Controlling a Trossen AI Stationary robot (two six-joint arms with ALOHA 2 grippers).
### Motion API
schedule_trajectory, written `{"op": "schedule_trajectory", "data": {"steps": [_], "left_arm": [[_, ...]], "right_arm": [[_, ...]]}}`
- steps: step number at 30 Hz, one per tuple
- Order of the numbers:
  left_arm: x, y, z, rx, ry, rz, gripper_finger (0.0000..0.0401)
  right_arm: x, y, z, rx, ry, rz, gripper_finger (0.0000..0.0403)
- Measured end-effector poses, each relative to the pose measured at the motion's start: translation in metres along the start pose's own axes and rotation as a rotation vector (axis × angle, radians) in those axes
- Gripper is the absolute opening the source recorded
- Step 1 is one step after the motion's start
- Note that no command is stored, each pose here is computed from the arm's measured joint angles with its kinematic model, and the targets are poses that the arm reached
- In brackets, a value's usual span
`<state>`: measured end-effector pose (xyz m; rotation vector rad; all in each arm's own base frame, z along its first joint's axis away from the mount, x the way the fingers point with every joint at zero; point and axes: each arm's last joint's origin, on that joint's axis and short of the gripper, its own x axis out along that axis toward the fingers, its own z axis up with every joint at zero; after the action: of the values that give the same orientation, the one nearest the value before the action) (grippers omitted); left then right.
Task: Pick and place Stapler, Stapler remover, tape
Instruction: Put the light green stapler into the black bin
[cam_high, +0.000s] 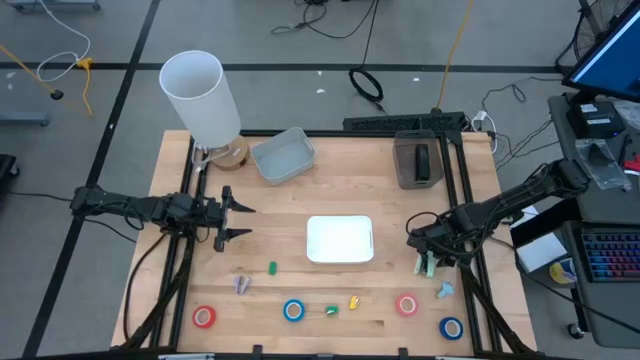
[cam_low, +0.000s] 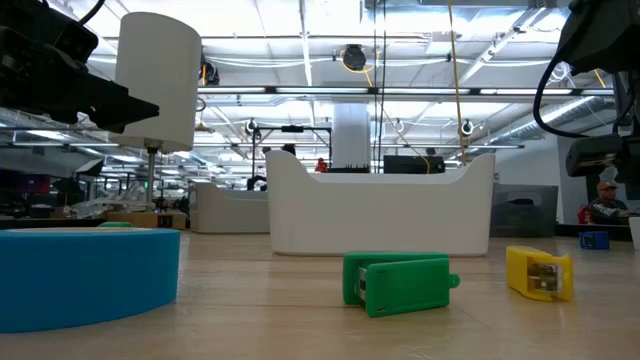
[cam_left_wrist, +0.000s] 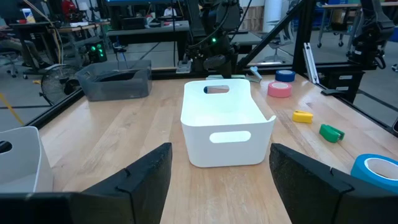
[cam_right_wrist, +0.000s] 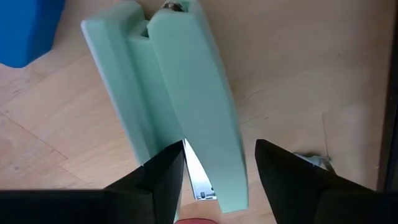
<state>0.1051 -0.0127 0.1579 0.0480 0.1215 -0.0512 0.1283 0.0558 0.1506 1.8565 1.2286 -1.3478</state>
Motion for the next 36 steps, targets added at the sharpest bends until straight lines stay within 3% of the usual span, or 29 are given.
{"op": "schedule_trajectory", "data": {"steps": [12, 30, 36], "left_arm": [[0.0000, 0.0000, 0.0000, 0.008, 0.000, -0.001, 0.0269], [0.0000, 0.0000, 0.0000, 0.008, 0.000, -0.001, 0.0269], [0.0000, 0.0000, 0.0000, 0.008, 0.000, -0.001, 0.0269]], "right_arm": [[-0.0001, -0.0007, -0.0006, -0.047, 0.021, -0.023, 0.0088], [-0.0012, -0.0073, -0.0041, -0.003, 0.177, -0.226, 0.0090], [-0.0011, -0.0069, -0.0030, -0.033, 0.152, -0.201, 0.0091]]}}
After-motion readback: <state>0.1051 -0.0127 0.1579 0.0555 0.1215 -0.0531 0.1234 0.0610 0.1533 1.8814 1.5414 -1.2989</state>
